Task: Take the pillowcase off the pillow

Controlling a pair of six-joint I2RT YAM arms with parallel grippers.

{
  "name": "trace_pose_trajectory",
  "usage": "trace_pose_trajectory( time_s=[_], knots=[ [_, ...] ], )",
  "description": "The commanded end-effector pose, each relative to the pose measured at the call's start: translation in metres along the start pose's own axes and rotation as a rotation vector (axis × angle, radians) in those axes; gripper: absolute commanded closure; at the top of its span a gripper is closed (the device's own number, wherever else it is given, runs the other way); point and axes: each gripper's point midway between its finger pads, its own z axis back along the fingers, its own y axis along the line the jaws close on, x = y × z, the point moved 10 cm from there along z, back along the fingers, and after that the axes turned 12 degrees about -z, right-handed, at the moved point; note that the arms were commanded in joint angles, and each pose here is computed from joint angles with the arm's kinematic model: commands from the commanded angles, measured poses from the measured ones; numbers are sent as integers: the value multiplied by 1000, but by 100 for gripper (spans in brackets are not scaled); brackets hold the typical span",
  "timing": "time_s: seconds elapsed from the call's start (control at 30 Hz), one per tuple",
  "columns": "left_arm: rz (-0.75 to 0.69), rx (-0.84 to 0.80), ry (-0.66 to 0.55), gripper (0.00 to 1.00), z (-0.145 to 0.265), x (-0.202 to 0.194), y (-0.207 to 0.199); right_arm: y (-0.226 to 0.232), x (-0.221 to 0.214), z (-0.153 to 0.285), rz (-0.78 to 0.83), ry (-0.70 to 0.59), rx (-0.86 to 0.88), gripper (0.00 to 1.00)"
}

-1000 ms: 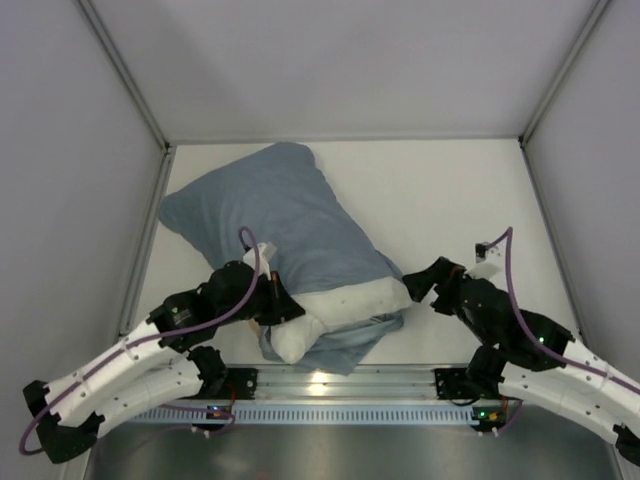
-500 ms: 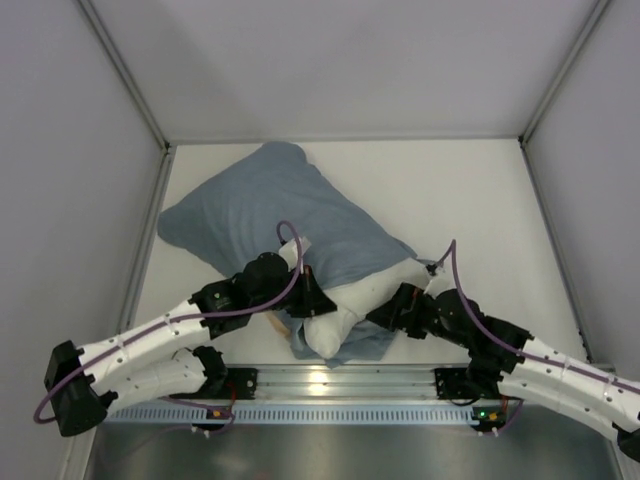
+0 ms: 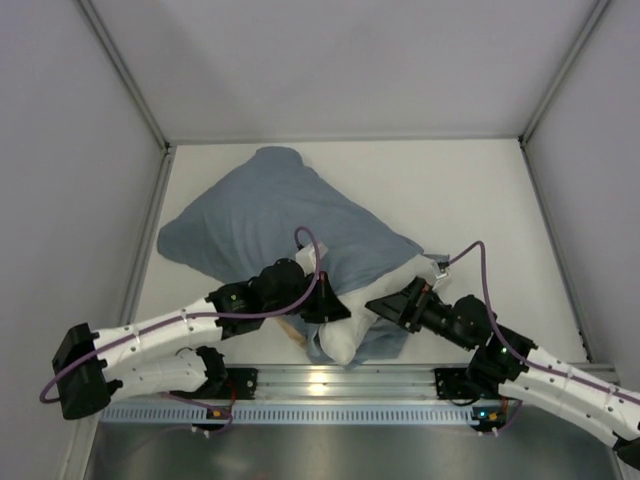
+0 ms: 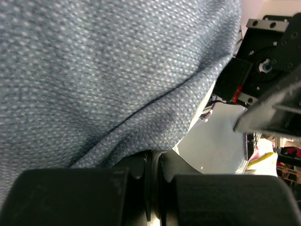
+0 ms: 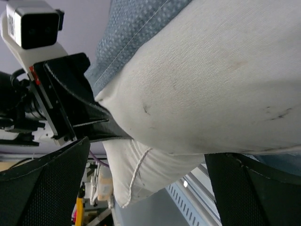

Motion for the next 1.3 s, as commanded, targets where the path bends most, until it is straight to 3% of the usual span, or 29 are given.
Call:
trace_pose_trajectory(
  time_s=[0.0, 0.27, 0.5, 0.63, 0.67, 0.73, 0.77, 0.83, 0.87, 0.9, 0.93, 0.97, 1.03, 1.07, 1.1, 1.27],
  knots=[
    [-24, -121, -57, 100, 4, 10, -27, 4, 11, 3, -34, -132, -39, 1],
    [-52, -131, -30, 100, 3, -8, -37, -10, 19, -8, -82, -250, -90, 1],
    [-54, -144, -18, 100, 1, -15, -40, -1, 19, -33, -18, -215, -129, 3],
    [-61, -161, -12, 100, 3, -17, -45, -6, 14, -50, -12, -165, -130, 33],
    [-64, -165, -10, 100, 4, -18, -46, -4, 15, -53, -14, -163, -103, 54],
    [-65, -169, -12, 100, 6, -20, -45, -7, 12, -56, -13, -145, -104, 81],
    [-65, -168, -13, 100, 6, -20, -44, -6, 12, -57, -8, -143, -100, 100],
    [-70, -163, -19, 100, 8, -22, -41, -5, 13, -57, 7, -139, -98, 100],
    [-70, -158, -23, 95, 9, -22, -40, -3, 13, -56, 16, -136, -95, 100],
    [-71, -149, -23, 85, 9, -23, -39, -3, 13, -54, 17, -141, -96, 100],
    [-73, -126, -29, 55, 11, -23, -36, -1, 14, -49, 16, -147, -96, 100],
    [-72, -113, -29, 40, 12, -23, -35, -3, 15, -46, 14, -162, -102, 100],
    [-69, -97, -30, 18, 17, -24, -33, -3, 16, -35, 8, -180, -104, 100],
    [-67, -106, -34, 15, 20, -23, -34, -7, 17, -31, 8, -196, -112, 100],
    [-64, -122, -41, 2, 23, -22, -36, -8, 17, -28, 9, -200, -116, 100],
    [-67, -215, -139, 1, 55, -7, -50, -15, 17, -8, 7, -208, -126, 100]
  ],
)
